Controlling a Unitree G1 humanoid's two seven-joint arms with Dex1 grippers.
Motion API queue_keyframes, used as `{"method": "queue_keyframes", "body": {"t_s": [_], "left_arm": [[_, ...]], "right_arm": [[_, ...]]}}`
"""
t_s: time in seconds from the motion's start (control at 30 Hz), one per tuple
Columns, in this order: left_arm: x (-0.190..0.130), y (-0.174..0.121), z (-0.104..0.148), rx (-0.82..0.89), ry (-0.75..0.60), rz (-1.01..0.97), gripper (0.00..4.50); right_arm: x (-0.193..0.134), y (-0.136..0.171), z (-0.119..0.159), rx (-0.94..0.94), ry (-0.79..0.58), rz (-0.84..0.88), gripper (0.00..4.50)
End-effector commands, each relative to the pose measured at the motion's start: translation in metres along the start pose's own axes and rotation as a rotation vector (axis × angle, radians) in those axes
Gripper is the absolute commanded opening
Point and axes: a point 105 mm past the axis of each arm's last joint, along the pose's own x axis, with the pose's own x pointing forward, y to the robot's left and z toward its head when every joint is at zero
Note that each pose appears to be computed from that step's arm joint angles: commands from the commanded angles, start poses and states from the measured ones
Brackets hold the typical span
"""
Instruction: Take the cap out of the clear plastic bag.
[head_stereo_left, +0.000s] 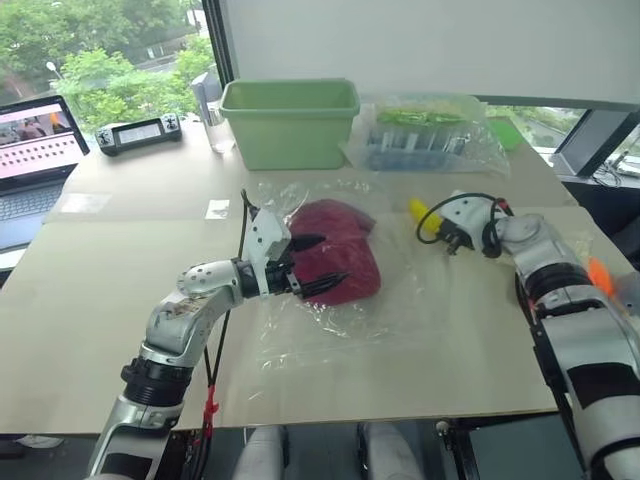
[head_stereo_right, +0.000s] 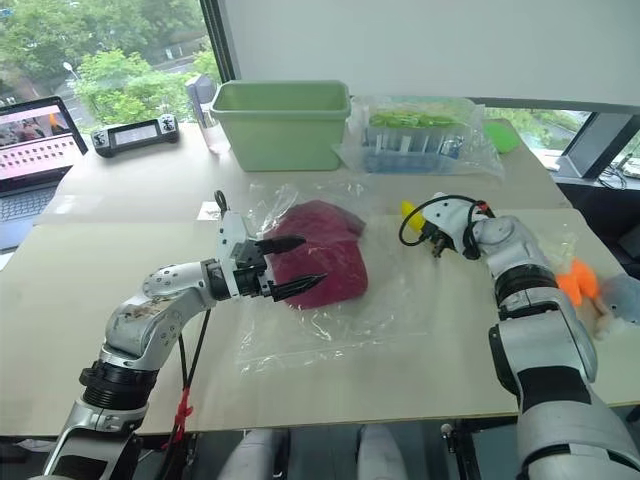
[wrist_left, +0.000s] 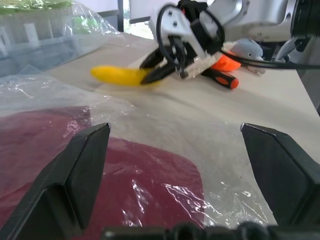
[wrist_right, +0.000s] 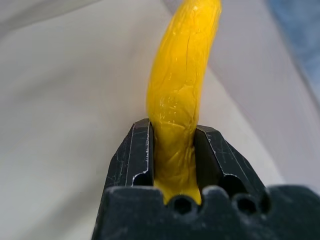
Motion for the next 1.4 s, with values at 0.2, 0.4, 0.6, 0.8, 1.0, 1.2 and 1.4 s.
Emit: {"method": "queue_keyframes", "body": {"t_s": [0.2,0.4,0.6,0.8,1.0,1.2,1.4], "left_arm": [[0.019,-0.005,0.009,0.031,-0.042,-0.089,4.5],[0.029,-0.013,0.004,0.018,-0.044,-0.169,4.5],[0.037,-0.013,0.007,0.023,-0.054,-0.203,4.5],[0.04,-0.016,0.008,0.027,-0.055,-0.228,4.5],[0.04,-0.016,0.01,0.032,-0.053,-0.233,4.5],[0.04,-0.014,0.01,0.033,-0.05,-0.224,4.5],[0.042,-0.012,0.011,0.034,-0.049,-0.22,4.5]], "right_arm": [[-0.098,-0.075,0.03,-0.257,0.034,-0.186,0.81],[-0.162,0.018,0.01,-0.159,0.184,0.214,0.81],[-0.195,0.074,0.004,0.071,0.201,0.319,0.81],[-0.203,0.092,-0.065,0.305,0.289,0.23,0.81],[-0.205,0.075,-0.12,0.339,0.313,0.065,0.81],[-0.216,0.067,-0.162,0.363,0.353,-0.006,1.76],[-0.212,0.06,-0.162,0.375,0.324,-0.016,3.68]]}}
